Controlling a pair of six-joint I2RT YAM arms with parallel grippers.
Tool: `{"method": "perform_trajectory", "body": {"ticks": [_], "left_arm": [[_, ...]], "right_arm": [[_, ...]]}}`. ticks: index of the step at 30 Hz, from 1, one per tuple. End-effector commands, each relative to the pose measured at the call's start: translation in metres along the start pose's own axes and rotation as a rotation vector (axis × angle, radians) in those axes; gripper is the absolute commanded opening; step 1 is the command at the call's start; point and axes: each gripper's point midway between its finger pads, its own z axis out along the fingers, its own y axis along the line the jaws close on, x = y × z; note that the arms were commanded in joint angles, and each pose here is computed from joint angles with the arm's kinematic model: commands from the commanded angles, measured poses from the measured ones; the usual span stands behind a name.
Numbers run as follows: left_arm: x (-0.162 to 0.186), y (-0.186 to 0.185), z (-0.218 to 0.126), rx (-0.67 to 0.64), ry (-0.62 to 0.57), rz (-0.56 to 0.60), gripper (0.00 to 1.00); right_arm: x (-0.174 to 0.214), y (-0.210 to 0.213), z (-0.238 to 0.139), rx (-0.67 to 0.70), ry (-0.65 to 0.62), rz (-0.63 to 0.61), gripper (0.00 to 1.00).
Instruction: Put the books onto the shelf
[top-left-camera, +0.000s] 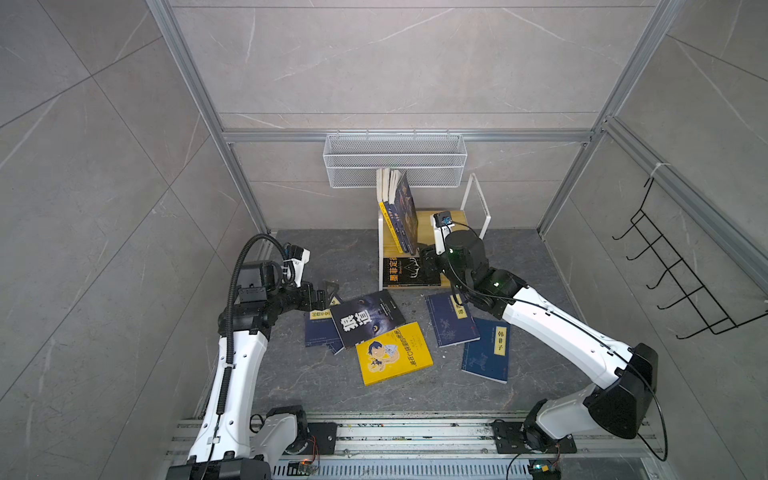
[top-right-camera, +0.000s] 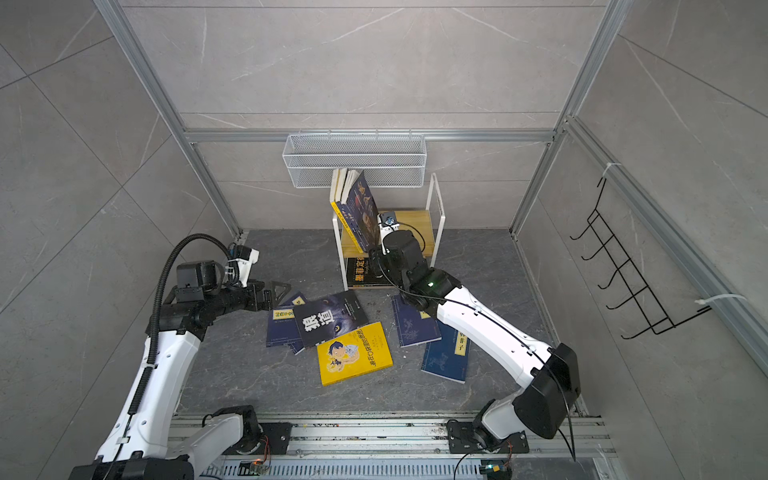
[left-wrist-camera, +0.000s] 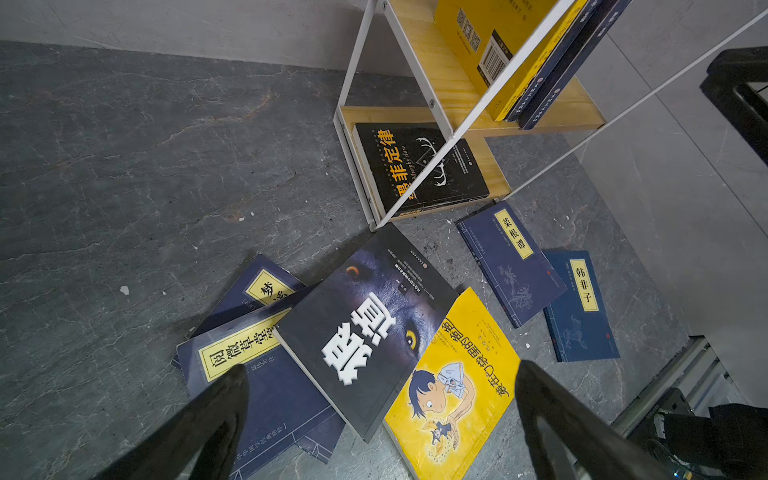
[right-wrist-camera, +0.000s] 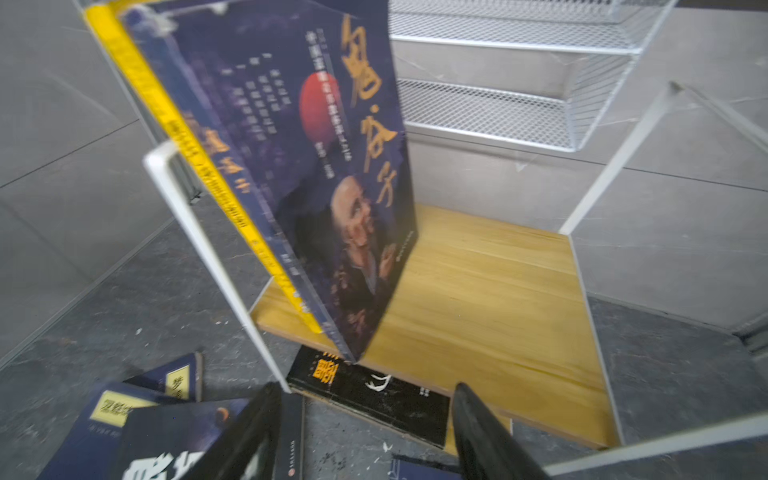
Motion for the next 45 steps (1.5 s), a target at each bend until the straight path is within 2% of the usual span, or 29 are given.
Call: {"method": "perform_trajectory", "body": {"ticks": [1,5,12,17,25,35,45], "left_arm": [[-0.009,-0.003,-0.003,0.019,-0.035,0.012,1.0],[-0.008,-0.005,-0.005,0.021,-0.038,0.016,1.0],[-0.007,-0.002,-0.006,-0.002,-0.035,0.043,1.0],[-0.006,-0.002,-0.005,0.0,-0.038,0.048,1.0],[-0.007,-0.001,-0.004,-0.002,-0.031,0.044,1.0],[-0.007,0.002,-0.001,-0.005,-0.027,0.039,1.0],[-0.005,0.002,0.0,0.001,-0.023,0.037,1.0]], "right_arm": [[0.013,-0.03,0.022,0.094,0.068,0.035,0.65],[0.03,-0.051,0.06,0.147,0.13,0.047,0.6],[0.046,-0.053,0.113,0.133,0.172,0.055,0.49],[0.057,-0.049,0.14,0.097,0.183,0.074,0.47],[0.079,-0.036,0.167,0.04,0.195,0.115,0.47],[0.082,-0.024,0.178,-0.014,0.178,0.162,0.47],[0.08,-0.02,0.184,-0.012,0.174,0.179,0.46]]}}
